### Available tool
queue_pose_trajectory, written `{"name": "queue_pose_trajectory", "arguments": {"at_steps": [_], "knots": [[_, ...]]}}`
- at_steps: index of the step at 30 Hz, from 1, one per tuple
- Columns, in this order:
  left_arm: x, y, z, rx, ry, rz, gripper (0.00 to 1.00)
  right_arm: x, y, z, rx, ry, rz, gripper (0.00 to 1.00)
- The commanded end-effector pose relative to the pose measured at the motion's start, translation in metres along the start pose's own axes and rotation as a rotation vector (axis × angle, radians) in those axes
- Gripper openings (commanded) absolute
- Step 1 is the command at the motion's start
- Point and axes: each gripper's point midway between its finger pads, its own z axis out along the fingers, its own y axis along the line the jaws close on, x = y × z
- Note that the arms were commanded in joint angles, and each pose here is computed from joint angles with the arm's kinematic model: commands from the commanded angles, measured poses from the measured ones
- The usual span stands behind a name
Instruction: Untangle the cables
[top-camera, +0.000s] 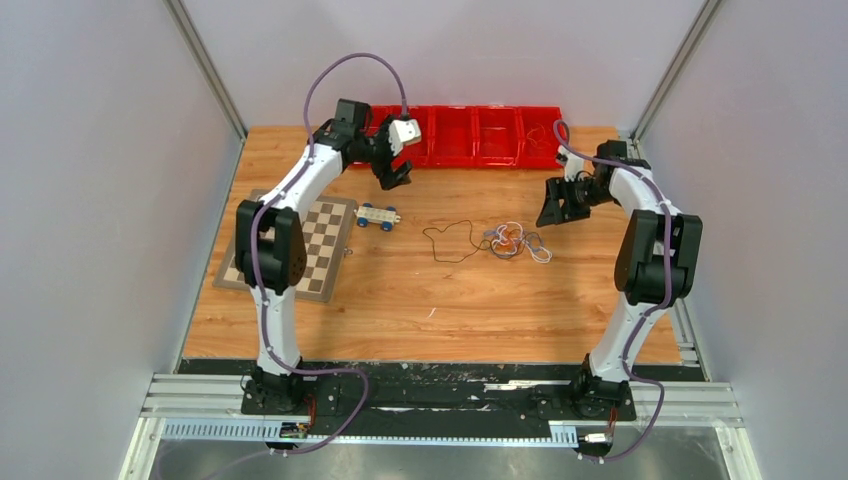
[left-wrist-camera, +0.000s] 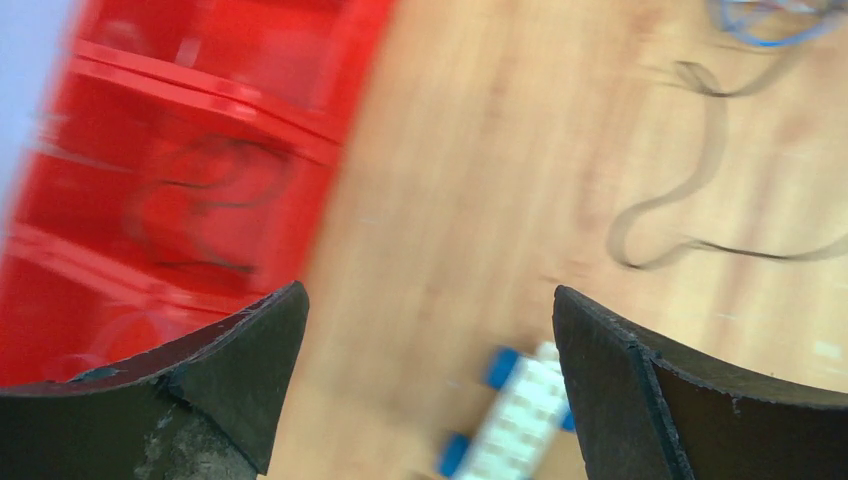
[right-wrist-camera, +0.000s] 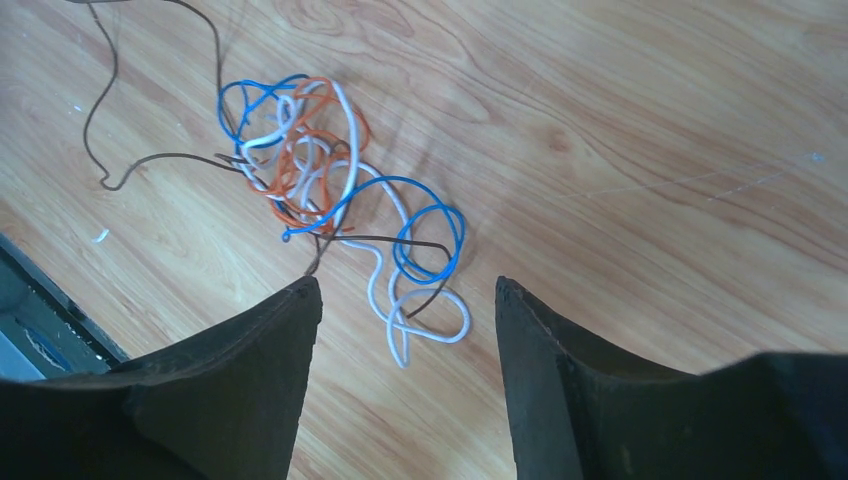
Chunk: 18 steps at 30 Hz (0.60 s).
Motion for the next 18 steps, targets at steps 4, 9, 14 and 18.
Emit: {"name": "queue_pose_trajectory", "arguments": {"at_steps": [4, 9, 14, 18], "knots": [[-0.050, -0.143, -0.012, 0.318, -0.095, -0.152, 0.98, -0.020, 0.056, -0.005, -0.079, -0.049, -0.169, 0.66], [-0.065, -0.177, 0.036, 0.354, -0.070, -0.175, 1.00, -0.009, 0.060, 0.007, -0.094, -0.012, -0.164, 0.66], [-0.063, -0.168, 0.074, 0.323, -0.022, -0.322, 1.00, -0.003, 0.060, 0.017, -0.093, 0.010, -0.155, 0.66], [-0.053, -0.176, 0.091, 0.389, 0.031, -0.411, 1.00, 0.002, 0.052, 0.025, -0.074, 0.025, -0.137, 0.66]]}}
